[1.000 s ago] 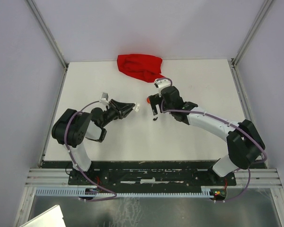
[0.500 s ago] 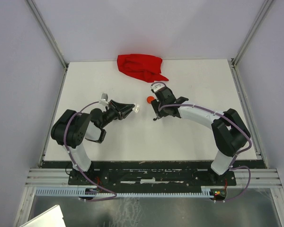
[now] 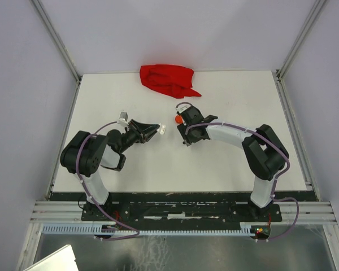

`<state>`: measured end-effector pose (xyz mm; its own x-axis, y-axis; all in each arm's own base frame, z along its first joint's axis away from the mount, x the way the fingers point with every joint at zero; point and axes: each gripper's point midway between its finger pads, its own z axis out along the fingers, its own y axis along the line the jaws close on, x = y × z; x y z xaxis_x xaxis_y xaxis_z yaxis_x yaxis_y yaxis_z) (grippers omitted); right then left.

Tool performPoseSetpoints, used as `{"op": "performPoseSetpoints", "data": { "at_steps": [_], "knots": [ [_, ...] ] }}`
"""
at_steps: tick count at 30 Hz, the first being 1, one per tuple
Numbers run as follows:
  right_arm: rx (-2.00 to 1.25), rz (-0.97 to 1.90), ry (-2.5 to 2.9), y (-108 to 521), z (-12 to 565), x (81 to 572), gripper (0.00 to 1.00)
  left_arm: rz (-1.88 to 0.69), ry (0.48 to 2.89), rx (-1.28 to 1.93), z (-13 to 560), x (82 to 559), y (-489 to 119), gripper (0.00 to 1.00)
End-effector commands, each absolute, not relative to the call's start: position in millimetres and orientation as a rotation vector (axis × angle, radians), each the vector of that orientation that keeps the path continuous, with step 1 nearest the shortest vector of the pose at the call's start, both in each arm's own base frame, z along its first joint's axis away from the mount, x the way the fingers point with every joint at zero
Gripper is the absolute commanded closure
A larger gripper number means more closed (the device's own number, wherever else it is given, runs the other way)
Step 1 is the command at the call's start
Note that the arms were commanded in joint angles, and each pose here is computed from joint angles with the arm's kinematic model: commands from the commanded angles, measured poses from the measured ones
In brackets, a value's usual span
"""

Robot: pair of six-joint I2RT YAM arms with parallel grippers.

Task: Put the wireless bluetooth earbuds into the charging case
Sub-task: Pick up the earbud from the center of the board.

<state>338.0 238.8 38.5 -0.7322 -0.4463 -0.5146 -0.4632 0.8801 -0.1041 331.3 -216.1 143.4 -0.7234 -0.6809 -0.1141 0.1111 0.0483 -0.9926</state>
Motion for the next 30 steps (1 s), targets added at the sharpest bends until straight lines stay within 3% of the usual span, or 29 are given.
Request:
{"op": "performPoseSetpoints", "data": {
  "at_steps": [1,30],
  "knots": [
    [-0.693,0.067,2.459,256,49,345,0.33,-1.769,1.656,-0.485,169,328,-213,0.97],
    [-0.675,-0.028,2.434,265,29,376,0.34,-1.779,1.643,-0.504,167,330,-204,0.97]
  ]
}}
